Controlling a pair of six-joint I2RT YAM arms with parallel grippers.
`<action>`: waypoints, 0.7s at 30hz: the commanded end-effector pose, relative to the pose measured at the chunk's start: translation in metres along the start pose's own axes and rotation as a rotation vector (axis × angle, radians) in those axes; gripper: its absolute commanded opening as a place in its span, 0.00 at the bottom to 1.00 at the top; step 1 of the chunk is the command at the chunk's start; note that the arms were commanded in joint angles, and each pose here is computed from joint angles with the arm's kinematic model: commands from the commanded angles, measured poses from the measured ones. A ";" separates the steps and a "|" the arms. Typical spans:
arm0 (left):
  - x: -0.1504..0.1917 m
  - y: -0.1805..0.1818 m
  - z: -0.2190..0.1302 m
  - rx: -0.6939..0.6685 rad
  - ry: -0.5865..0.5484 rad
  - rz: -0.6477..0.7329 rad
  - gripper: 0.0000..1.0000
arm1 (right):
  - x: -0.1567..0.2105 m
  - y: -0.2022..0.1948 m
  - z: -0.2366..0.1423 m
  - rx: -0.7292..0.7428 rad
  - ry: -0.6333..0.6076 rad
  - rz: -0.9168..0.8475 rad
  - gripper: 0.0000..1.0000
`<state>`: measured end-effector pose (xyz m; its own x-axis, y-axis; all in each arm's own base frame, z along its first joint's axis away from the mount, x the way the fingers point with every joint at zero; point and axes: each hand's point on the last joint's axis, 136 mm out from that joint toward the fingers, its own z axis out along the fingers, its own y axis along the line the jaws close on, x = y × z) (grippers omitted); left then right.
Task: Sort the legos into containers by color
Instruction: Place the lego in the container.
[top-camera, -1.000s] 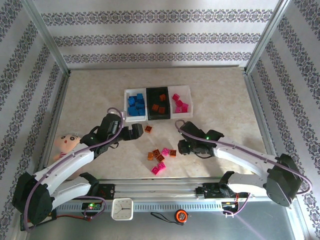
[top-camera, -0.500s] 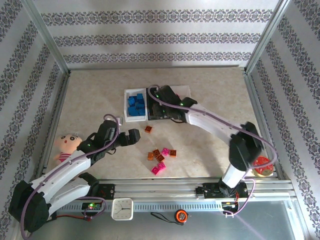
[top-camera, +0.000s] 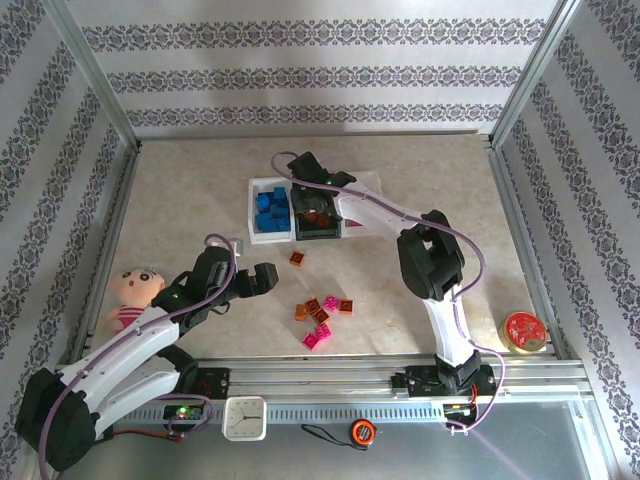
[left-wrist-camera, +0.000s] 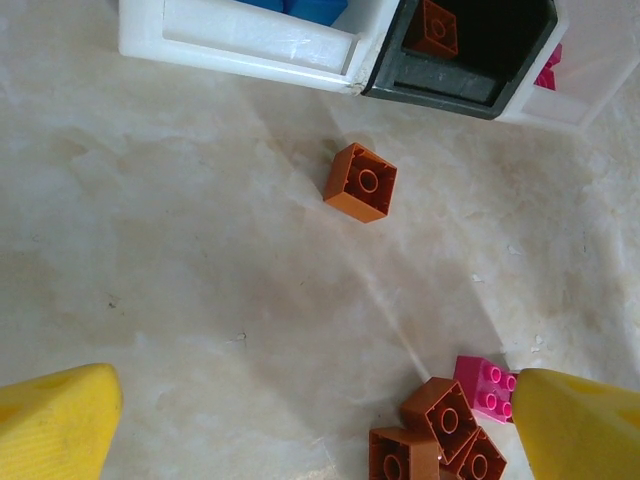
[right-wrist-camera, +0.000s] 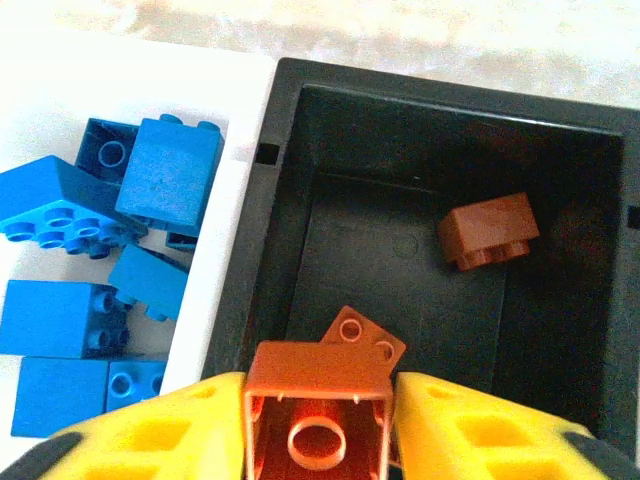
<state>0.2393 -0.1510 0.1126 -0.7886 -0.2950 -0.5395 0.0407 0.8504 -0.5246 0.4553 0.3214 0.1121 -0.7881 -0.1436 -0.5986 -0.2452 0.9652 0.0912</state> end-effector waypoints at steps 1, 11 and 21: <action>0.004 0.003 -0.003 -0.016 0.011 -0.001 1.00 | -0.015 -0.005 -0.007 0.018 -0.026 0.021 0.58; 0.000 0.004 -0.007 -0.030 -0.007 0.008 1.00 | -0.020 0.012 -0.079 -0.088 -0.125 0.005 0.72; -0.003 0.004 -0.011 -0.034 -0.023 0.006 1.00 | 0.102 -0.005 -0.121 -0.103 0.006 -0.038 0.77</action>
<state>0.2361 -0.1446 0.1138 -0.7820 -0.2996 -0.5466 0.0275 0.8595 -0.5104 0.3351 0.2923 0.1774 -0.7286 -0.1670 -0.6643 -0.3548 0.9216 0.1575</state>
